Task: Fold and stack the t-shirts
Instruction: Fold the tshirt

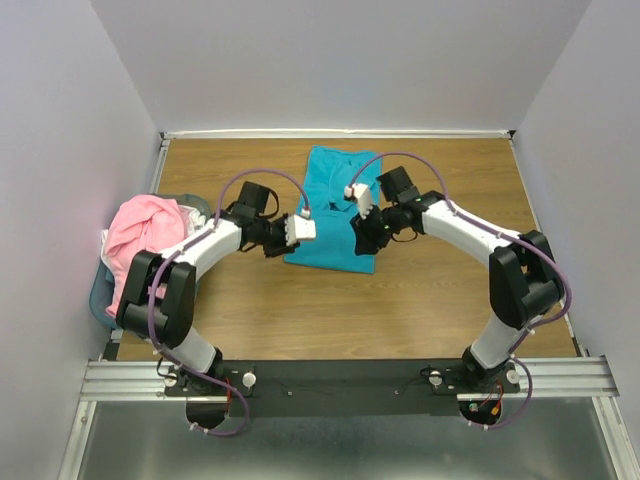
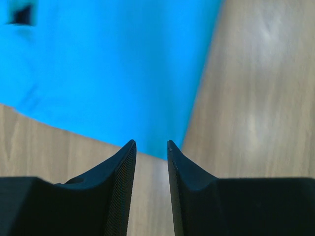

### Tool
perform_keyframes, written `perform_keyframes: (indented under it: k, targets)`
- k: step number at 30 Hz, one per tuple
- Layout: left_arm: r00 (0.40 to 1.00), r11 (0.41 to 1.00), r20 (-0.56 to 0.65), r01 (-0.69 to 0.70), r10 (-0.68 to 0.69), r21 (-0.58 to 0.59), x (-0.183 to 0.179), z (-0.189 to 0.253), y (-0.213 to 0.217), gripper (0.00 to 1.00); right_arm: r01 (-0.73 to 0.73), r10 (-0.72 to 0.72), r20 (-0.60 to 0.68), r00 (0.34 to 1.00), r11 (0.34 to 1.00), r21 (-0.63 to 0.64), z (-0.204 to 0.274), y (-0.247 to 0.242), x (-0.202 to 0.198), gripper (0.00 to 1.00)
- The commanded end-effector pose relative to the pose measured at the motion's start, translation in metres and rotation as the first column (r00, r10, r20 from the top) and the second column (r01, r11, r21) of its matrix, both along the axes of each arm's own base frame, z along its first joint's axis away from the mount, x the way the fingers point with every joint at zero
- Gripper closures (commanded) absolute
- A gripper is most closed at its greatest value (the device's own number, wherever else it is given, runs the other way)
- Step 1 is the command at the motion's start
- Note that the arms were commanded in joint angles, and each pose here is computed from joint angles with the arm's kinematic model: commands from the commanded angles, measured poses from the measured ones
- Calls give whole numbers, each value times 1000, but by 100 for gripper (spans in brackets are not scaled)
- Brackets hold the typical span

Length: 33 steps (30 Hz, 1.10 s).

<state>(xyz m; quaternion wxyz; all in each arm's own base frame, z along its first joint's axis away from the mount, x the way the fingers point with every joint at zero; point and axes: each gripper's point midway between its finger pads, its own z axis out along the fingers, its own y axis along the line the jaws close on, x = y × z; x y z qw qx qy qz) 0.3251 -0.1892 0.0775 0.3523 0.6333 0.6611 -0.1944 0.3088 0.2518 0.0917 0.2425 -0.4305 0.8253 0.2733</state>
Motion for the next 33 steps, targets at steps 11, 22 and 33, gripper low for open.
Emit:
perform_keyframes:
  k: [11, 22, 33]
  targets:
    - [945, 943, 187, 218, -269, 251, -19, -41, 0, 59, -117, 147, 81, 986, 948, -297, -64, -4, -24, 57]
    - [950, 933, 162, 213, -267, 289, -13, -59, 4, 60, -150, 187, 71, 980, 923, -353, -92, -18, -36, 57]
    - [951, 927, 126, 236, -282, 292, -9, -55, 1, 94, -114, 169, 101, 980, 905, -410, -97, -31, -31, 99]
